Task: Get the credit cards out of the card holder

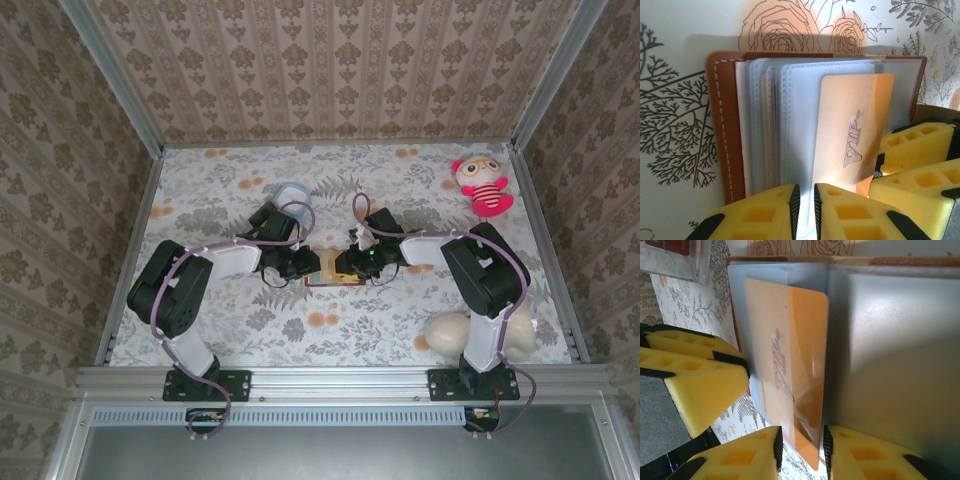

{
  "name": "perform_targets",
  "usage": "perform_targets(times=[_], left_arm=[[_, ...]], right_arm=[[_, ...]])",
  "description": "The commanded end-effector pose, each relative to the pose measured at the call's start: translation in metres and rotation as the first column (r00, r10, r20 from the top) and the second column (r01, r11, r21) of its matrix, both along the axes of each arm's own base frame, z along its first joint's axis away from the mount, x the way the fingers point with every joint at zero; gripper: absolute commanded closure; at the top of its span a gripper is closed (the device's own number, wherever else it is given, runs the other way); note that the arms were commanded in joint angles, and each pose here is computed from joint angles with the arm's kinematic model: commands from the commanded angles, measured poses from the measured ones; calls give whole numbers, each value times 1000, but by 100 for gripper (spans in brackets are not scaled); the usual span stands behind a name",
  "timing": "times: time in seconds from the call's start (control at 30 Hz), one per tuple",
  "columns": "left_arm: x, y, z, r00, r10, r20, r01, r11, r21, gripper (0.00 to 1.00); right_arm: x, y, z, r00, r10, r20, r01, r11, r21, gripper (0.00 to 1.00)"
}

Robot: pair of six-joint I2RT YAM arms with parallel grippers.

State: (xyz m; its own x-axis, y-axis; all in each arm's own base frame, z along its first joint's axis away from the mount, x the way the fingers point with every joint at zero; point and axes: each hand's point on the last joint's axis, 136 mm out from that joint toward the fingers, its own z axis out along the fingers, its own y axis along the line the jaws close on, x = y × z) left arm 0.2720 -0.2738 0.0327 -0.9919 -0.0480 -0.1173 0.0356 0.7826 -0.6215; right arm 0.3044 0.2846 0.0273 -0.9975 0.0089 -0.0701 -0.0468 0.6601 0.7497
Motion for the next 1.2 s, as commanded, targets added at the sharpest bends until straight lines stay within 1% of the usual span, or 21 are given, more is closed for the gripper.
perform_targets(times=[0.0, 0.1, 0.2, 0.27, 0.37, 0.47, 0.6, 0.73, 0.83, 0.9, 0.97, 1.07, 1.17], left_arm=[[-16, 21, -30, 996, 19, -82, -8, 992, 123, 80], [-16, 22, -30, 996, 20, -82, -9, 992, 127, 80], [-16, 22, -31, 996, 22, -81, -11, 991, 132, 80], [-16, 23, -31, 996, 23, -82, -12, 991, 134, 80], [-15, 23, -30, 997, 24, -77, -13, 991, 134, 80], [-15, 23, -29, 997, 13, -73, -3, 991, 136, 77], [-13, 20, -20, 999, -2, -53, 8, 993, 116, 69], [-7, 5, 5, 1000, -25, -18, 26, 999, 32, 55], [0, -8, 36, 999, -42, 22, 43, 998, -49, 44], [5, -16, 60, 997, -48, 62, 55, 993, -103, 35], [9, -22, 82, 994, -46, 101, 62, 983, -171, 30], [12, -30, 109, 990, -35, 138, 71, 962, -265, 26], [13, -34, 129, 988, -30, 154, 82, 934, -348, 25]], right_arm=[[1, 1, -13, 1000, -2, -31, 2, 1000, -7, 71], [2, 2, -14, 999, -5, -32, 5, 1000, 0, 76], [3, -1, -13, 1000, -16, -25, 16, 1000, 0, 84], [4, -5, -11, 999, -31, -14, 31, 1000, -5, 88], [6, -16, -6, 998, -57, 1, 57, 998, -8, 92], [2, -31, 1, 998, -62, 14, 62, 998, -12, 95], [-5, -53, 16, 995, -77, 59, 78, 997, -8, 97], [-6, -61, 41, 989, -92, 118, 87, 995, 46, 97], [-5, -57, 64, 982, -93, 165, 75, 991, 111, 97], [-5, -51, 81, 976, -96, 195, 61, 983, 176, 97], [-3, -46, 97, 970, -101, 219, 47, 970, 238, 97], [-4, -38, 118, 965, -97, 243, 15, 947, 320, 97], [-5, -31, 131, 962, -81, 259, -18, 932, 361, 97]])
